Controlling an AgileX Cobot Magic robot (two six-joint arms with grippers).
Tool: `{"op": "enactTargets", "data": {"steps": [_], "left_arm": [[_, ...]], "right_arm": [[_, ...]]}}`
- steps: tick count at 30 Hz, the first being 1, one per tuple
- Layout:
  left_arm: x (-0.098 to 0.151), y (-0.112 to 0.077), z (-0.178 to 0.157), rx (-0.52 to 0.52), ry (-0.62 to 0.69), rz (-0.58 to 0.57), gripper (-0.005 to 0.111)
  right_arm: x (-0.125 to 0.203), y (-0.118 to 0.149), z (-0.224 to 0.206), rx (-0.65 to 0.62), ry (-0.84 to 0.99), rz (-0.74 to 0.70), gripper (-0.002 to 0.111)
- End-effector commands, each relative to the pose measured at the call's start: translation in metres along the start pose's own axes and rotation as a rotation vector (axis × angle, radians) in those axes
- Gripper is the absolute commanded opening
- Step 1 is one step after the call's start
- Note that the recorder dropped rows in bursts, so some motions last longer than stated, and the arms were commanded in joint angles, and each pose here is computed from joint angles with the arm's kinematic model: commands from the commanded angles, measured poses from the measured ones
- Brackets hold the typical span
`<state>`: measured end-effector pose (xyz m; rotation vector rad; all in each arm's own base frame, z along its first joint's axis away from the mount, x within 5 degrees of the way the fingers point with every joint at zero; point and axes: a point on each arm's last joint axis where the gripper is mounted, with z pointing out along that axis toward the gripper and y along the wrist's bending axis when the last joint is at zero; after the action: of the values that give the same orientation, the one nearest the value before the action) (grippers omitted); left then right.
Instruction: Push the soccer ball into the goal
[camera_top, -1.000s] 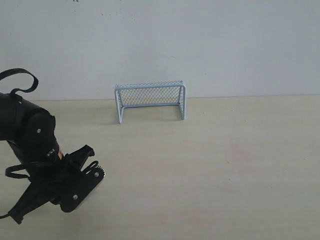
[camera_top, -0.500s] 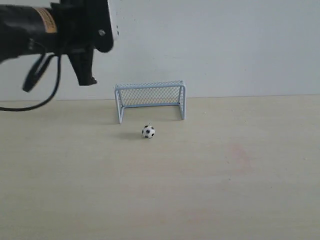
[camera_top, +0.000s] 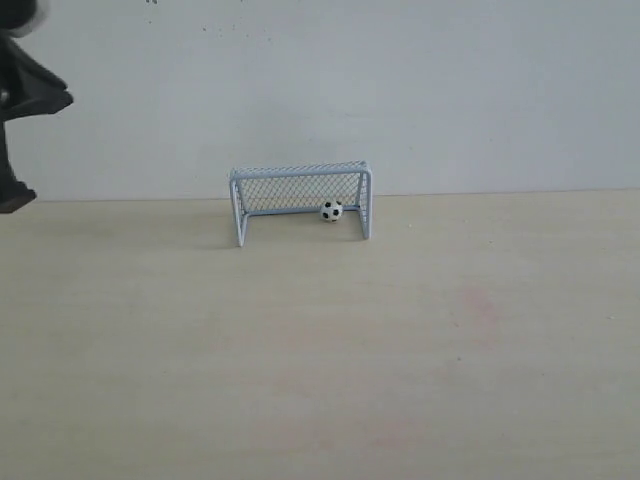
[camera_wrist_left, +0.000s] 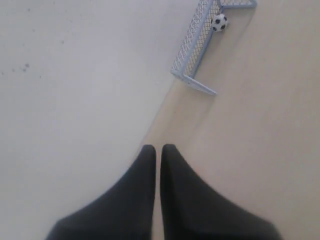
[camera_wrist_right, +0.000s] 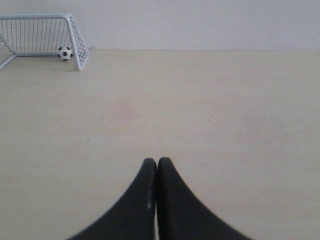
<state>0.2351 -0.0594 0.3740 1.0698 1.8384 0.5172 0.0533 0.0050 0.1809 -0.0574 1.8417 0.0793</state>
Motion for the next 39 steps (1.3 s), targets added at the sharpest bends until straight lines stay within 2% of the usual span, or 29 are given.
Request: {"op": "enactTargets", "data": {"steps": [1,5,10,15,19,24,39], "left_arm": [[0.022,-0.019,-0.032,0.005,-0.024,-0.284,0.004],[0.047,-0.042,-0.062,0.0,-0.074,-0.409,0.004],[0.075,-0.063,-0.108,-0.077,-0.225,-0.49,0.004],[0.089,-0.072,-0.153,-0.132,-0.417,-0.588,0.004],[0.097,-0.081,-0.184,-0.121,-0.582,-0.695,0.004],[0.111,-0.089,-0.212,-0.185,-0.706,-0.706,0.004],[0.113,-0.09,-0.217,-0.226,-0.706,-0.701,0.004]], "right_arm": [[-0.001,0.0,0.0,0.0,-0.017,-0.003,0.0],[-0.001,0.0,0.0,0.0,-0.017,-0.003,0.0],[-0.001,0.0,0.0,0.0,-0.017,-0.003,0.0],[-0.001,0.0,0.0,0.0,-0.017,-0.003,0.0],[-0.001,0.0,0.0,0.0,-0.017,-0.003,0.0],[-0.001,0.0,0.0,0.0,-0.017,-0.003,0.0],[-0.001,0.0,0.0,0.0,-0.01,-0.003,0.0]]}}
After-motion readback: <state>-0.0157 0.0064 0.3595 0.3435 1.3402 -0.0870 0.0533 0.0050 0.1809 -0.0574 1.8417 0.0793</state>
